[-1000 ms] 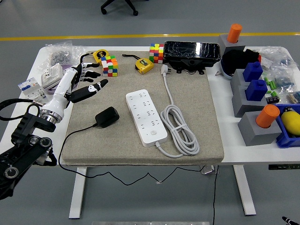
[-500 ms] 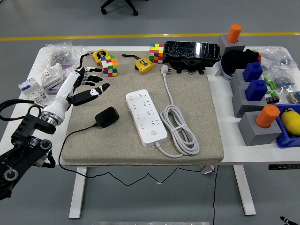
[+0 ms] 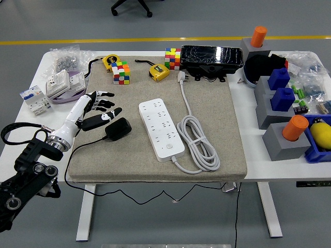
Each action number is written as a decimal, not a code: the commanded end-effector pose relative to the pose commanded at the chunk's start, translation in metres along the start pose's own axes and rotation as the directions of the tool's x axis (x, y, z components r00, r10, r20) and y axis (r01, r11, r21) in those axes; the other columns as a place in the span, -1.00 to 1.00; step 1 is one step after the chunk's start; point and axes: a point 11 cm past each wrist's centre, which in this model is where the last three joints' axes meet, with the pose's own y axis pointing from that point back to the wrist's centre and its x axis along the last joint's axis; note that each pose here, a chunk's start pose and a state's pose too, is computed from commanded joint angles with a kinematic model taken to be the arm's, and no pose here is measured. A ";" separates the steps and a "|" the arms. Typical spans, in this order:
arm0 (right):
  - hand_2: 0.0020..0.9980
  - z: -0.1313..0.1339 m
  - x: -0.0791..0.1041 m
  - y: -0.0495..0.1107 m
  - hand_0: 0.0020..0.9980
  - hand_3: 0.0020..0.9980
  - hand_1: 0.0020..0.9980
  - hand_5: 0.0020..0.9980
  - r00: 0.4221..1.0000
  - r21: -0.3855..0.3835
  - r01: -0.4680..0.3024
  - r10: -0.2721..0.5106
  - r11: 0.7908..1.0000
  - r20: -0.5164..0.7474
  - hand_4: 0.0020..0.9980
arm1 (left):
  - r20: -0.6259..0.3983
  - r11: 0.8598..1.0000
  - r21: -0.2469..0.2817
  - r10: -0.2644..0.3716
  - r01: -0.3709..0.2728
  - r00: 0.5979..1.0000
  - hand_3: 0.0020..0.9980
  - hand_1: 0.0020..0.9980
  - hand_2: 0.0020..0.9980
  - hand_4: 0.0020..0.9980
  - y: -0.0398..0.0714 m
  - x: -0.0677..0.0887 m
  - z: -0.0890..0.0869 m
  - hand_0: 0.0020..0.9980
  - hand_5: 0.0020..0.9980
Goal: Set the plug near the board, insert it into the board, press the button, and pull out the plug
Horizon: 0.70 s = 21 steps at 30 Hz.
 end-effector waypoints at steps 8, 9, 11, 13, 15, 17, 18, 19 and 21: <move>0.24 0.017 0.003 0.000 0.15 0.09 0.27 -0.16 0.999 -0.032 -0.009 0.011 0.999 0.047 0.78 | 0.007 1.000 0.006 -0.009 0.009 1.000 0.45 0.26 0.22 0.73 0.004 -0.001 -0.002 0.19 -0.09; 0.24 0.015 0.004 0.000 0.15 0.09 0.27 -0.16 0.999 -0.029 -0.010 0.012 1.000 0.051 0.78 | 0.006 1.000 0.002 -0.008 0.008 1.000 0.45 0.26 0.22 0.73 0.004 -0.001 -0.001 0.19 -0.09; 0.24 0.008 0.008 0.000 0.15 0.09 0.27 -0.16 0.998 -0.020 -0.019 0.020 1.000 0.062 0.78 | 0.000 1.000 -0.002 -0.001 0.001 1.000 0.46 0.26 0.23 0.74 0.004 0.000 0.001 0.19 -0.07; 0.24 0.002 0.010 0.000 0.15 0.09 0.27 -0.16 0.998 -0.012 -0.021 0.022 1.000 0.057 0.78 | -0.004 1.000 -0.005 0.004 -0.004 1.000 0.46 0.26 0.23 0.74 0.004 0.001 0.002 0.19 -0.07; 0.24 -0.008 0.016 0.001 0.15 0.09 0.27 -0.16 0.998 0.004 -0.030 0.030 1.000 0.053 0.78 | -0.001 1.000 -0.013 0.009 -0.009 1.000 0.46 0.26 0.23 0.74 0.004 0.005 0.005 0.19 -0.07; 0.24 -0.016 0.019 0.002 0.15 0.09 0.27 -0.16 0.997 0.019 -0.040 0.039 0.999 0.064 0.78 | 0.003 1.000 -0.017 0.022 -0.022 1.000 0.45 0.26 0.23 0.74 0.003 0.011 0.007 0.19 -0.07; 0.24 -0.020 0.020 0.002 0.15 0.09 0.27 -0.16 0.996 0.026 -0.043 0.041 0.999 0.075 0.78 | 0.004 0.999 -0.015 0.030 -0.030 1.000 0.45 0.26 0.23 0.74 0.002 0.014 0.008 0.19 -0.07; 0.24 -0.023 0.020 0.002 0.15 0.09 0.27 -0.16 0.996 0.029 -0.043 0.040 0.999 0.080 0.78 | 0.003 0.999 -0.015 0.037 -0.037 0.999 0.45 0.26 0.23 0.74 0.001 0.017 0.008 0.19 -0.07; 0.24 -0.027 0.019 0.002 0.15 0.09 0.27 -0.16 0.996 0.034 -0.040 0.037 0.999 0.084 0.78 | 0.005 0.999 -0.026 0.048 -0.048 0.999 0.45 0.26 0.23 0.74 -0.001 0.022 0.013 0.19 -0.07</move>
